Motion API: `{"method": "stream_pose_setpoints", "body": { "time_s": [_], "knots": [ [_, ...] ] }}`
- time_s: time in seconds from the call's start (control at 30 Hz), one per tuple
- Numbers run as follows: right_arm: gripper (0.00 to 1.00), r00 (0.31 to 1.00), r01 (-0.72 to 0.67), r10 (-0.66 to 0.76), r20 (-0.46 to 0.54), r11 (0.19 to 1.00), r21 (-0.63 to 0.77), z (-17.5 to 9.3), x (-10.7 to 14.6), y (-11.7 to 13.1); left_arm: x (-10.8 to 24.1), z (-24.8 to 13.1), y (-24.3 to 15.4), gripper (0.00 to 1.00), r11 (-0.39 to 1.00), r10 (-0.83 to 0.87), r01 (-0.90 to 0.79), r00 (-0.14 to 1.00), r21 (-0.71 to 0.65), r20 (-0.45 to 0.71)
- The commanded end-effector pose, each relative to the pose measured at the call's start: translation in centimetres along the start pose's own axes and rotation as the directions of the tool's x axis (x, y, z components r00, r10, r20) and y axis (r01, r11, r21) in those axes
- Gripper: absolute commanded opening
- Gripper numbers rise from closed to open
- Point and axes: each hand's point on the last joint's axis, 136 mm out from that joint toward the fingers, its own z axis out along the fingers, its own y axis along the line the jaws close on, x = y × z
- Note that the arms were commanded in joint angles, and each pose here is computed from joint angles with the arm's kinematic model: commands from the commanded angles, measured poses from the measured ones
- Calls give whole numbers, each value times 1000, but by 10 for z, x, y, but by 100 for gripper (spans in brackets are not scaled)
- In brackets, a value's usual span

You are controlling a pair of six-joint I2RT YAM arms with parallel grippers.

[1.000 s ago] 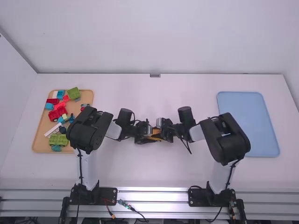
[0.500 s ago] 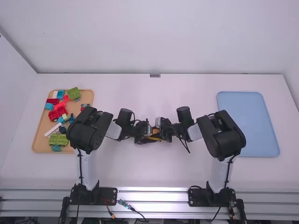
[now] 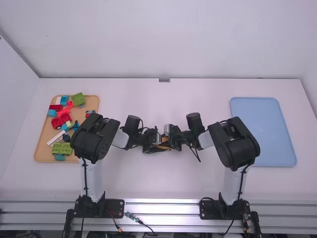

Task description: Assemble lego blocks to make yellow taxi

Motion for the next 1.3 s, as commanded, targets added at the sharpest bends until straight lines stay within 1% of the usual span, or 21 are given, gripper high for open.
{"method": "stream_pose_setpoints", "body": {
  "time_s": [0.0,0.17,0.33,0.53,0.63,0.77,0.83,0.93,1.03,1.17,1.27],
  "knots": [
    [0,994,-71,71,-81,997,4,9,25,8,-8,1,6,33,999,42,-42,999,-12,4],
    [0,987,-100,103,-121,995,30,7,34,5,-8,1,6,33,999,42,-42,999,-12,4],
    [0,986,-114,120,-115,992,52,-1,37,-1,-7,0,7,33,999,41,-41,999,-14,3],
    [0,985,-114,120,-122,992,57,-3,41,1,-6,-1,7,33,999,37,-37,999,-16,1],
    [0,987,-107,113,-111,992,64,-7,37,-3,-2,-1,8,31,999,29,-30,999,-27,-22],
    [0,994,-73,77,-81,996,55,-12,22,0,0,-1,7,31,999,23,-24,999,-23,-28],
    [0,994,-53,60,-95,996,71,-14,22,1,0,-1,7,31,999,26,-27,999,-22,-29],
    [0,991,-59,68,-113,995,83,-15,27,3,-2,-1,7,31,1000,24,-24,999,-19,-22],
    [0,991,-62,71,-110,995,78,-15,28,6,-2,-1,8,31,1000,24,-25,999,-19,-22],
    [0,993,-61,71,-96,993,99,-17,25,0,-2,1,5,30,1000,27,-27,999,-14,-22],
    [0,991,-67,76,-106,994,88,-16,27,4,-3,1,5,30,999,36,-36,999,-19,-18]
  ]
}}
